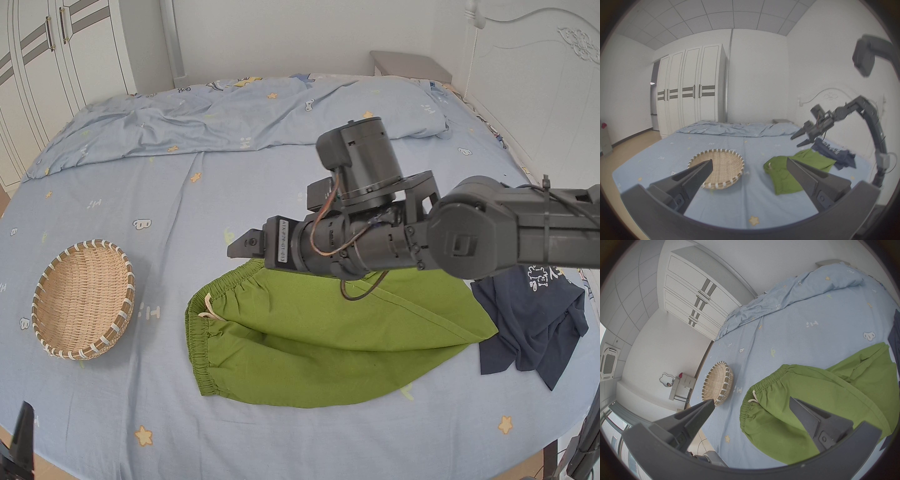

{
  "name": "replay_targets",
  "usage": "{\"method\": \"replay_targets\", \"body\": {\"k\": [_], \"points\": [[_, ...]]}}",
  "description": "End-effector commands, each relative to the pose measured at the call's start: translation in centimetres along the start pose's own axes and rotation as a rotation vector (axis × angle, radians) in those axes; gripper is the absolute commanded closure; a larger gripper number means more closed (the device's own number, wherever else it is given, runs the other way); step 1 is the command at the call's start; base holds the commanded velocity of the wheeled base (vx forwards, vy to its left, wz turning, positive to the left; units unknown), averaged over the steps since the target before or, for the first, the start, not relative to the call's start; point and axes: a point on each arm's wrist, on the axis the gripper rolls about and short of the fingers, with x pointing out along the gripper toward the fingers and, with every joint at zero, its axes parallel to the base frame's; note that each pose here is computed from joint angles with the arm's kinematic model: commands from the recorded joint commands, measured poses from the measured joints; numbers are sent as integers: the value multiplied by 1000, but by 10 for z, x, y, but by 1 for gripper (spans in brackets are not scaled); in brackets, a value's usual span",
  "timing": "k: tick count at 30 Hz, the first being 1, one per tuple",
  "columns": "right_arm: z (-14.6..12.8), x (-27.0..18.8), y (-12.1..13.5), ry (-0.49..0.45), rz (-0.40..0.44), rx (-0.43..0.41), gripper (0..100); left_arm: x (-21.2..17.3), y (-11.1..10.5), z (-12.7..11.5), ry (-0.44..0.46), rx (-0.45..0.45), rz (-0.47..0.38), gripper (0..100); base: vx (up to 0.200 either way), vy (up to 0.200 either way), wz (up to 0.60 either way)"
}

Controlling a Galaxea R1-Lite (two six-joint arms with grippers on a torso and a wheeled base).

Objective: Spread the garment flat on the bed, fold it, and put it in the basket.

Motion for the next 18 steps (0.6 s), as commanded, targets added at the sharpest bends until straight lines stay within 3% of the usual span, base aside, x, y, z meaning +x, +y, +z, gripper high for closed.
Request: {"method": "replay_targets", "body": {"k": [1, 2, 4, 6, 7, 8, 12, 15, 17, 18], "points": [[20, -87, -30, -84, -4, 54, 0, 54, -4, 60, 218, -130, -211, 0, 0, 0, 0], [17, -109, -42, -85, -5, 72, 0, 77, -8, 52, 363, -235, -294, 0, 0, 0, 0], [11, -136, -55, -86, 0, 97, 0, 100, -14, 42, 522, -380, -381, 0, 0, 0, 0], [3, -155, -65, -84, -1, 115, 0, 116, -19, 31, 637, -470, -449, 0, 0, 0, 0], [3, -155, -65, -84, -1, 115, 0, 116, -19, 31, 637, -470, -449, 0, 0, 0, 0], [-9, -175, -79, -85, -6, 140, 0, 135, -24, 14, 739, -534, -519, 0, 0, 0, 0], [-31, -206, -104, -122, -42, 178, 0, 171, -30, -34, 868, -556, -652, 0, 0, 0, 0], [-45, -220, -118, -165, -82, 170, 0, 198, -32, -78, 906, -479, -697, 0, 0, 0, 0], [-47, -221, -121, -170, -91, 161, 0, 205, -30, -87, 907, -463, -697, 0, 0, 0, 0], [-50, -222, -127, -184, -112, 140, 0, 222, -26, -114, 912, -417, -715, 0, 0, 0, 0]]}}
